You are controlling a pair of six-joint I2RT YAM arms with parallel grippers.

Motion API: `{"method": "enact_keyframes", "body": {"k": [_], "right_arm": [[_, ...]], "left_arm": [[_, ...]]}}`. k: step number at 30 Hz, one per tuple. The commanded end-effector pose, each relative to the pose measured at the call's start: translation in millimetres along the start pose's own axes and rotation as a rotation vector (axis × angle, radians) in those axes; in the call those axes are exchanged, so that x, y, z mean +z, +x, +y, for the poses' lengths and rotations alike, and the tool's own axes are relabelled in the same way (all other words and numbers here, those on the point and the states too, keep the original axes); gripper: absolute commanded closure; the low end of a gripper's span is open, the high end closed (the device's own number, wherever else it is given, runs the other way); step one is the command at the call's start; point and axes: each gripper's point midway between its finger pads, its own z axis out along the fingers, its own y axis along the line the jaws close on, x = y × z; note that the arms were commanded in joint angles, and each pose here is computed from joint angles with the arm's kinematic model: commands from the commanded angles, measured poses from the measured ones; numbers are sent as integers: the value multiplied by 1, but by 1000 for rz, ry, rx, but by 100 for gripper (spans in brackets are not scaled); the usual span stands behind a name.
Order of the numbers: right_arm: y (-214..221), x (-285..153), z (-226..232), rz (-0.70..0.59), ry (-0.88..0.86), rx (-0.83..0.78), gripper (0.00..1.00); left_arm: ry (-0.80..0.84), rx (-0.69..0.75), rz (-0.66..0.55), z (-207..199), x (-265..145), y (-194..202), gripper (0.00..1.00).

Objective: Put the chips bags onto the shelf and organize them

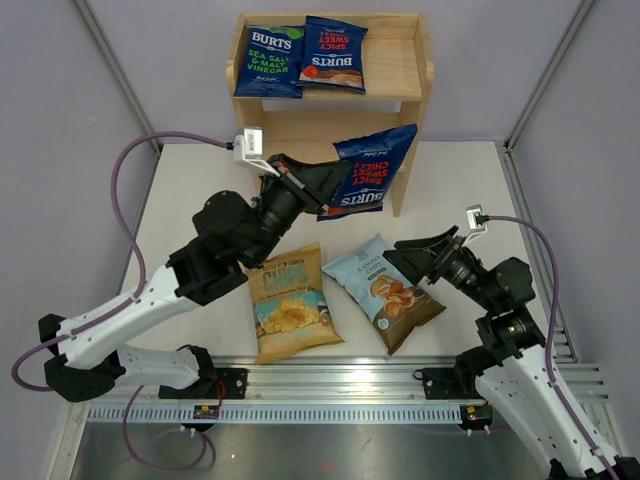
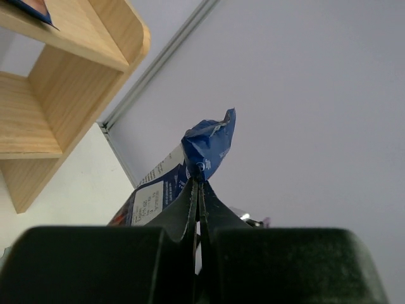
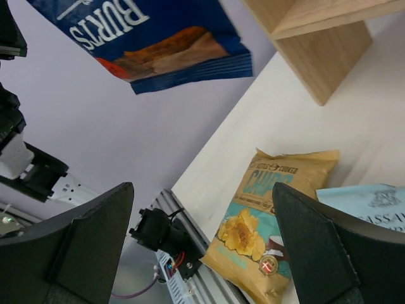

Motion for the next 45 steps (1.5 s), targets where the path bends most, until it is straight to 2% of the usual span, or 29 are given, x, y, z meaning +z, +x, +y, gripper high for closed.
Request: {"method": "enact_keyframes", "body": {"k": [1,5,9,15,23,31,34,35,36,39,42,45], "right_arm": [[-31,3,57,-124,-301,-73,1],[-32,18,51,-119,-322,-39,1],[-35,24,61,-125,-390,-75,1],[-33,34,70,-85,-465,-179,1],[-39,51,68,-67,-469,-259,1],[-48,37,96,-95,-565,-384,1],[-47,35,102,-72,-586,-374,9],[-49,35,104,-73,-589,-373,14],[-48,37,102,-56,-577,-352,25],[-48,37,105,-48,-586,-335,36],[-49,38,104,-44,-579,-325,41],[-46,37,104,-26,-577,-328,60]], "left_arm": [[-5,-54,-106,-4,-22,-39,100],[4,-76,-150,-7,-36,-56,100],[44,-80,-153,-18,-42,-66,100],[115,-107,-104,-36,-47,-64,100],[219,-161,-35,-58,-59,-55,100],[236,-164,46,-64,-53,-37,100],[222,-167,57,-62,-52,-34,100],[222,-166,59,-64,-52,-36,100],[215,-160,79,-63,-52,-32,100],[213,-152,92,-64,-51,-31,100],[185,-134,93,-58,-50,-29,100],[157,-98,81,-51,-50,-31,100]]}}
